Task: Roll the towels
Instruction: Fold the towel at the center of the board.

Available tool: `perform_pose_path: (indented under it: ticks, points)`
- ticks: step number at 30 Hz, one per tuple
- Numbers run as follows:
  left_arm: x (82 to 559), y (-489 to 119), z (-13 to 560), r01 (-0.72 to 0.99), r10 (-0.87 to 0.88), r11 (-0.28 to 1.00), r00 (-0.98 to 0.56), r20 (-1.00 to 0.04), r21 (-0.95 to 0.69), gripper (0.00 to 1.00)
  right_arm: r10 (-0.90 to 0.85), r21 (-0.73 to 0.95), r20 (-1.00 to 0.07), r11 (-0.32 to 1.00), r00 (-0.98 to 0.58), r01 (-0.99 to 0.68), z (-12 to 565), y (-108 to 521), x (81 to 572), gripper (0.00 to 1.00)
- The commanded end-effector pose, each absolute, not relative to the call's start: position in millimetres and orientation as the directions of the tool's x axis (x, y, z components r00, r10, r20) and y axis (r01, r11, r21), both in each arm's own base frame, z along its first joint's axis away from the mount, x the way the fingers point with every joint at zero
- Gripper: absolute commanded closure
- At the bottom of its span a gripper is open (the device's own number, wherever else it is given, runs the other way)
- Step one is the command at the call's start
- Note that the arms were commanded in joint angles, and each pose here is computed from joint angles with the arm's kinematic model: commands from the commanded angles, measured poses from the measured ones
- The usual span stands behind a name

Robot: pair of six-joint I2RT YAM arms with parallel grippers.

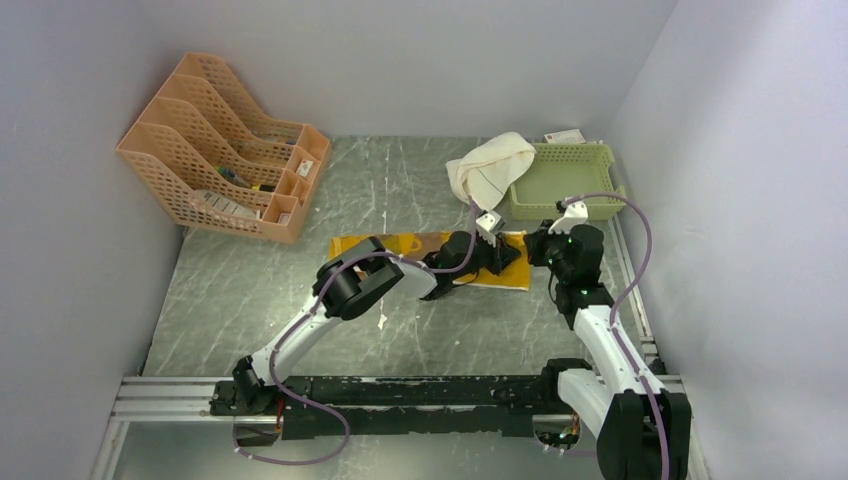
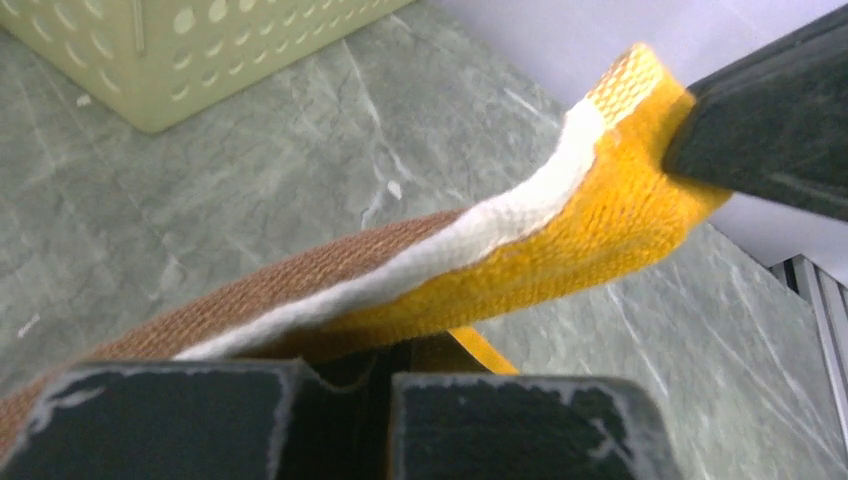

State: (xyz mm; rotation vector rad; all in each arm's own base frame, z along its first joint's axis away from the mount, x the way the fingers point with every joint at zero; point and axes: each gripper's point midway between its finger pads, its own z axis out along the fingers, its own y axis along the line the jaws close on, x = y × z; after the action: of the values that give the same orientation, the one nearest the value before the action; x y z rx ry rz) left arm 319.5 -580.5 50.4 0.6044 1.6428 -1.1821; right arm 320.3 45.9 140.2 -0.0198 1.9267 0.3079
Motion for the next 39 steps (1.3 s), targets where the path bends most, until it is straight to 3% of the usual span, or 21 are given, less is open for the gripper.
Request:
perform_pose_path:
  ticks: [1,9,17,21,24,30,34,36,39]
  points:
    - [321,-571,75,0.814,-0.202,0.404,-0.367,-0.908,-0.419,0.93,0.169,0.244,-0.892,0.961,-0.42,-0.131,123,47,313,1.0]
    - [290,-555,83,0.805,-0.21,0.318,-0.455,-0.865,-0.501,0.89,0.264,0.323,-0.811,0.946,-0.521,-0.022,99,46,309,1.0]
    - [220,-542,133,0.834,-0.139,0.025,-0.543,-0.828,-0.552,0.9,0.284,0.345,-0.761,0.939,-0.584,0.007,89,48,297,1.0]
    - [196,-527,152,0.814,-0.06,-0.023,-0.58,-0.812,-0.58,0.93,0.273,0.318,-0.784,0.948,-0.557,0.016,96,42,299,1.0]
    - [194,-518,150,0.803,0.005,0.04,-0.596,-0.803,-0.595,0.93,0.253,0.282,-0.813,0.959,-0.525,0.026,106,35,308,1.0]
    - [244,-491,139,0.762,0.023,0.403,-0.562,-0.827,-0.507,0.93,0.202,0.193,-0.87,0.979,-0.45,0.065,126,16,349,1.0]
    - [274,-471,145,0.714,0.006,0.52,-0.551,-0.834,-0.468,0.93,0.112,0.122,-0.901,0.993,-0.42,0.003,139,16,388,1.0]
    - [283,-460,149,0.695,-0.012,0.544,-0.553,-0.833,-0.47,0.93,0.103,0.145,-0.895,0.987,-0.434,-0.064,140,30,384,1.0]
    - [289,-442,151,0.671,-0.029,0.575,-0.554,-0.832,-0.468,0.93,0.095,0.187,-0.89,0.968,-0.446,-0.169,116,59,341,1.0]
